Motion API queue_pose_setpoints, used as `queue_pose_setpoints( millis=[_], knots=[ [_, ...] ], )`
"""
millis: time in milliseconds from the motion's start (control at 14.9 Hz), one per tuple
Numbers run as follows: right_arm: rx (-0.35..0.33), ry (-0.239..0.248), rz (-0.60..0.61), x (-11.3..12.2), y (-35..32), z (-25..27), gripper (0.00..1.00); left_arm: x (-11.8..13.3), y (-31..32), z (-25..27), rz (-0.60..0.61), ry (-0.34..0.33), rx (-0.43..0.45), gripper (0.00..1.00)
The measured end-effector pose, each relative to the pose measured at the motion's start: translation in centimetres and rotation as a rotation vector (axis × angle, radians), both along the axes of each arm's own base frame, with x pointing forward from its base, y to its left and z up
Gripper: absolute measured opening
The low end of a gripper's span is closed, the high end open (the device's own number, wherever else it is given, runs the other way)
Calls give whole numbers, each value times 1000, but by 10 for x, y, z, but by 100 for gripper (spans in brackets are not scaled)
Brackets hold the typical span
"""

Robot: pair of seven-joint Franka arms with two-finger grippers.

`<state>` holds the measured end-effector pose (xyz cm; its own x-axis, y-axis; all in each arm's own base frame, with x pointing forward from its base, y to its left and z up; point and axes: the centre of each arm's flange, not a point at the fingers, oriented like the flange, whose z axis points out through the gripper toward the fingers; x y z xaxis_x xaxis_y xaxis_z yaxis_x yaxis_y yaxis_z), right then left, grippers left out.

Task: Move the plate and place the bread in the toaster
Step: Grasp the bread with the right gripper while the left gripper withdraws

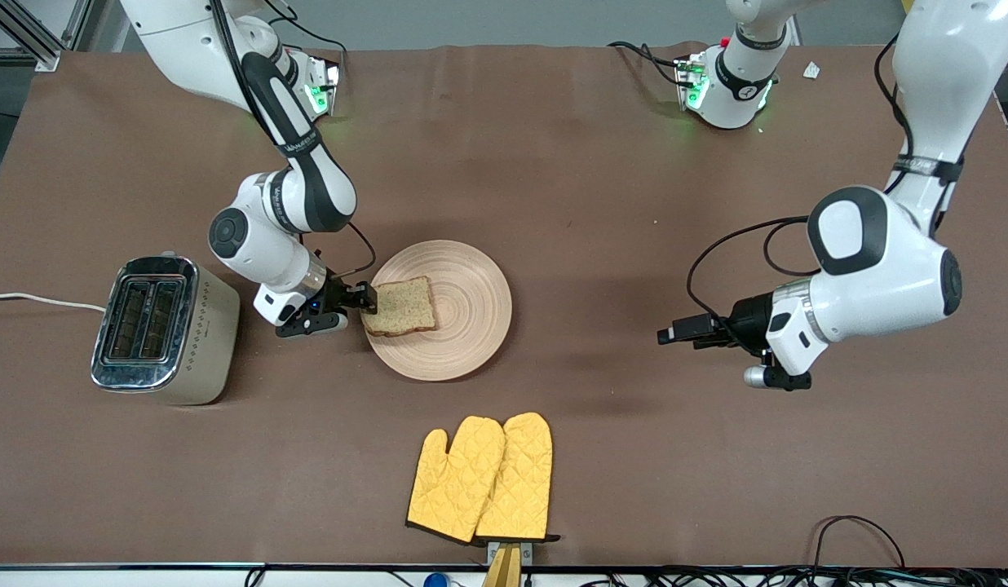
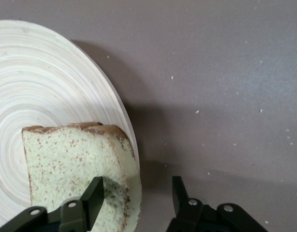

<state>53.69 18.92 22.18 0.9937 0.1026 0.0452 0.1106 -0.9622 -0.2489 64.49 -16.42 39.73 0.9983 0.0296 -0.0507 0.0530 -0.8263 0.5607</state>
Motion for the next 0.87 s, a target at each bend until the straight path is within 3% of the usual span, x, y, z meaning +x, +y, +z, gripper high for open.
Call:
queue_pose_setpoints(
  millis=[404, 471, 874],
  knots=[
    [5, 19, 5, -1, 2, 0, 49, -33, 14, 102, -110, -4, 371, 100],
    [7, 20, 6, -1, 2, 1, 42, -35, 19, 123, -123, -12, 423, 100],
    [11, 21, 8, -2, 5, 2, 19, -53, 38, 206, -115, -74, 629, 100]
  ],
)
